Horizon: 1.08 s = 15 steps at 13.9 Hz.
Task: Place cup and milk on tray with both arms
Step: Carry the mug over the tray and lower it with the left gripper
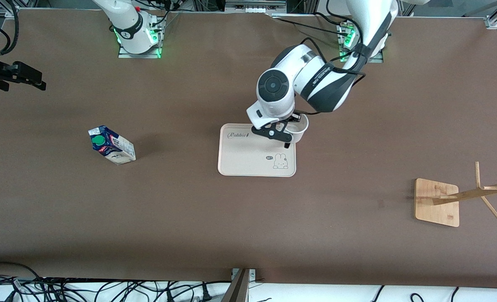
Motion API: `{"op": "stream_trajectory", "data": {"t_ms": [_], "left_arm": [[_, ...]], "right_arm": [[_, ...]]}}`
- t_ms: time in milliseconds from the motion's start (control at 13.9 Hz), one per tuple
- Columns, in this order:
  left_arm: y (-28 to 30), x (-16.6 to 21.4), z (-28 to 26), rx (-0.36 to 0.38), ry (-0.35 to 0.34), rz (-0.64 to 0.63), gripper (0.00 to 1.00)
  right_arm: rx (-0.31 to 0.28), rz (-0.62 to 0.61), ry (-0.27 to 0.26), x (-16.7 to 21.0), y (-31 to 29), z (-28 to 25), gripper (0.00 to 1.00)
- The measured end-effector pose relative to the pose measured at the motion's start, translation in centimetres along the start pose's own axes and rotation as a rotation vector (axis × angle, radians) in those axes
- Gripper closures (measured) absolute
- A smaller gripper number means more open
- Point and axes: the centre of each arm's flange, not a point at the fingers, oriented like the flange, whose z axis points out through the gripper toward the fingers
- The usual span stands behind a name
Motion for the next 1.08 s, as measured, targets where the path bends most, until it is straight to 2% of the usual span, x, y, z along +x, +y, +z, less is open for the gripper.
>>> {"op": "stream_trajectory", "data": {"t_ms": [503,1078], "left_arm": [[1.2,2.4,3.0,-0.01,-0.029,-0.086,0.92],[1.5,5.7,6.9,-0.05,0.0,-0.11,0.92]], "right_arm": [[0.0,0.002,0.0,0.0,0.1,0.0,0.0],[0.0,0.002,0.0,0.0,0.1,0.0,0.0]]}}
